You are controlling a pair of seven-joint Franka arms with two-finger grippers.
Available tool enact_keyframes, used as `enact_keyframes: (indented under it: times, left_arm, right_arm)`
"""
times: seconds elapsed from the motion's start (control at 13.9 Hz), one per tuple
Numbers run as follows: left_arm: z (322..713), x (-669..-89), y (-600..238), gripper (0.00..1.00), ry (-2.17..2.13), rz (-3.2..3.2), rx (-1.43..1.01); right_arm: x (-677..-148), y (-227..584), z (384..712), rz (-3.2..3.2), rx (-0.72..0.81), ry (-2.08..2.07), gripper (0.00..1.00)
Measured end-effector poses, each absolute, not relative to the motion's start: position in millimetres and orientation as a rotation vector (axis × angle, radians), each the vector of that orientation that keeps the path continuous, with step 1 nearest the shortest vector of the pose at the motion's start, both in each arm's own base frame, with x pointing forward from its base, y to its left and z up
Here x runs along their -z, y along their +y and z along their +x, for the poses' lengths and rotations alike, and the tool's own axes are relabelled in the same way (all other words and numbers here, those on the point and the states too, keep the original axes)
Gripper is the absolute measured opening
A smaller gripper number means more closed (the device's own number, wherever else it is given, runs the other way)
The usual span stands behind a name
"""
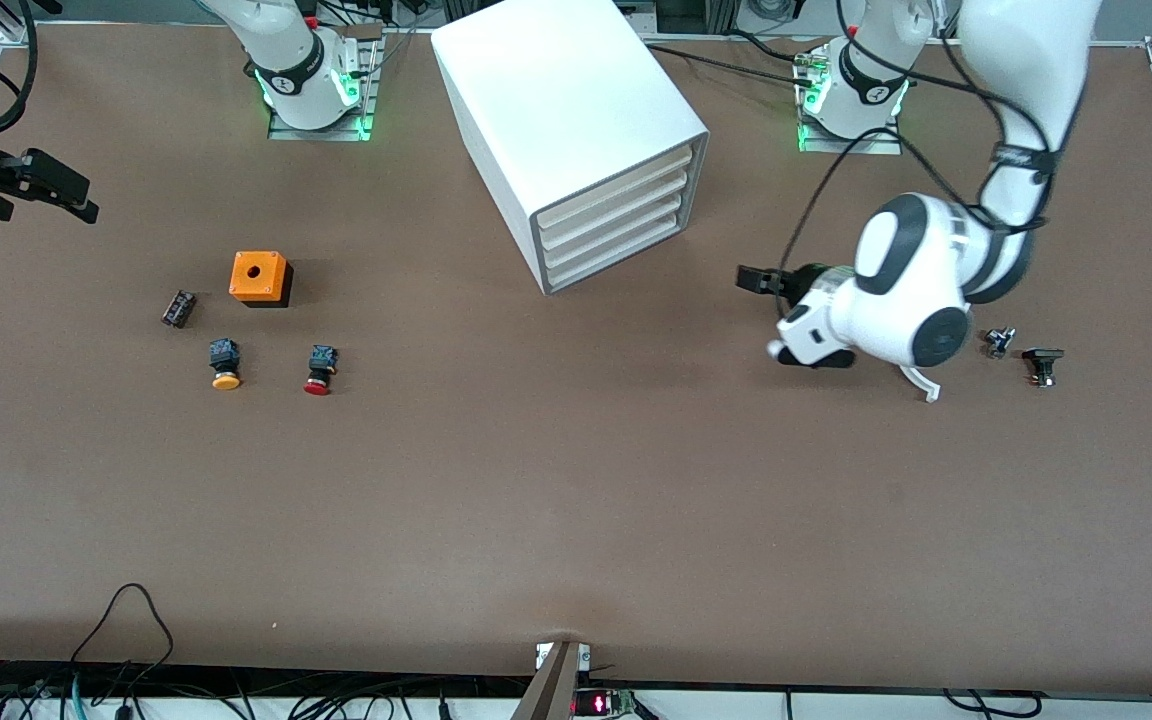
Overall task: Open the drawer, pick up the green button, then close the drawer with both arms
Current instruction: 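Move the left gripper toward the handle of the white cabinet drawer, then grasp the drawer handle with the left gripper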
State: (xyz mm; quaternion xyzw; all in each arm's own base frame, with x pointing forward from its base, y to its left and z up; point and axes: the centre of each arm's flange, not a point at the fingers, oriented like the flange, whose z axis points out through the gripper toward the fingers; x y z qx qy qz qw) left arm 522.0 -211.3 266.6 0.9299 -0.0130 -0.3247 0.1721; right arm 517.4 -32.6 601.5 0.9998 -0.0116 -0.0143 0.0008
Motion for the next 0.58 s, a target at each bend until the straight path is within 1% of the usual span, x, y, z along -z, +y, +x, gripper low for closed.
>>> enact_keyframes:
  times: [0.29,0.58]
  left_arm:
    - [484,-228,-262,1.0,-0.09,2.519,0.919]
    - [450,-203,-287,1.0,-0.193,2.451,0.854]
  right_arm:
    - [-602,-33,516,3.14,0.035,-0.037,1.0]
    - [-603,-33,516,3.14,0.034,-0.037,1.0]
